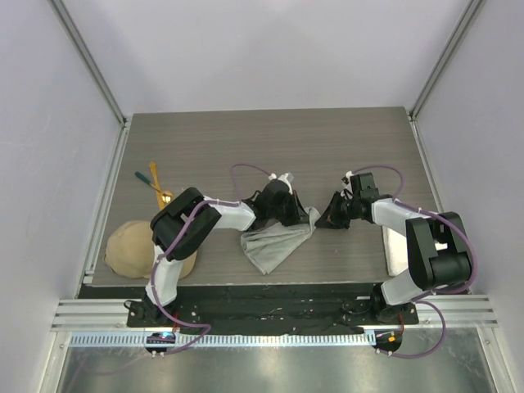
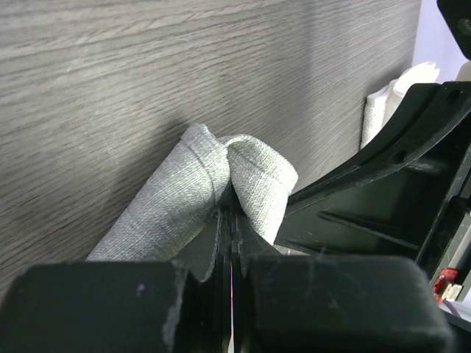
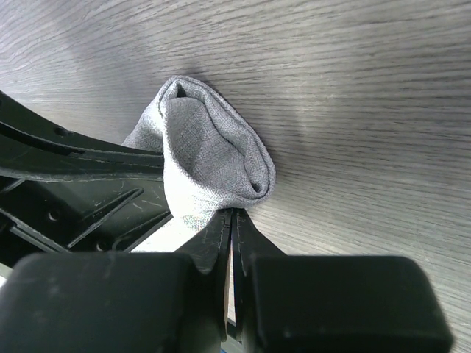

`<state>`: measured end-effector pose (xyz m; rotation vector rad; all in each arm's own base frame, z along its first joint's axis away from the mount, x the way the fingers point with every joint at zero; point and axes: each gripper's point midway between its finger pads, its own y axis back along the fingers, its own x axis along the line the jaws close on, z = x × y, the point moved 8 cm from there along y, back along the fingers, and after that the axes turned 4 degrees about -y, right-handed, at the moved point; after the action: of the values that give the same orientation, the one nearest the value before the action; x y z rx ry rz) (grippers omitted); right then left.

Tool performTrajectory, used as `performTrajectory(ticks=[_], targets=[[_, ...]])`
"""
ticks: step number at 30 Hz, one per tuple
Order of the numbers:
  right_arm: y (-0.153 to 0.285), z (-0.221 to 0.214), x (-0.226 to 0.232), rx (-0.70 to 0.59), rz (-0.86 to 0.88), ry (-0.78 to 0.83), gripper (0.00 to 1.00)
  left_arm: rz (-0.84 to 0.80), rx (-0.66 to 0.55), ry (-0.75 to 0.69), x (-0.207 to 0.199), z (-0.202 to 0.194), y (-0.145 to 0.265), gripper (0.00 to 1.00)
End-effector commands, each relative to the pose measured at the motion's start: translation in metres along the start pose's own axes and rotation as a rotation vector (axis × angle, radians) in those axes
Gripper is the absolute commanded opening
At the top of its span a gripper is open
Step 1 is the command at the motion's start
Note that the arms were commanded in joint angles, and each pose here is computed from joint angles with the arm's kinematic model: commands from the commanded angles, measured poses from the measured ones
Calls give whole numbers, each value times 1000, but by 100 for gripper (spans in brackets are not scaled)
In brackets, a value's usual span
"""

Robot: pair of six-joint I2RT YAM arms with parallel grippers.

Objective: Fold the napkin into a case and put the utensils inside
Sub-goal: Stuff the 2/3-rectangle-folded napkin at the center of the board.

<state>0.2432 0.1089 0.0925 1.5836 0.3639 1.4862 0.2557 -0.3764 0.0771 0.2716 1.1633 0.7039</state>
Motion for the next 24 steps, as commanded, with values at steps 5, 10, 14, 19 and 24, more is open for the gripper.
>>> performTrajectory(ticks=[5,10,14,19,24], targets=[[4,3,5,-25,8,28,7,84,39,-118,-21,14,16,0],[1,3,3,-17,-1,28,7,117,46,-143,-24,21,22,0],[0,3,2,-14,-4,30,7,130,62,-134,-24,23,27,0],[1,3,2,-14,-5,33,7,118,55,-153,-32,28,35,0],[1,3,4,-16,-1,33,7,114,43,-171,-32,32,36,0]])
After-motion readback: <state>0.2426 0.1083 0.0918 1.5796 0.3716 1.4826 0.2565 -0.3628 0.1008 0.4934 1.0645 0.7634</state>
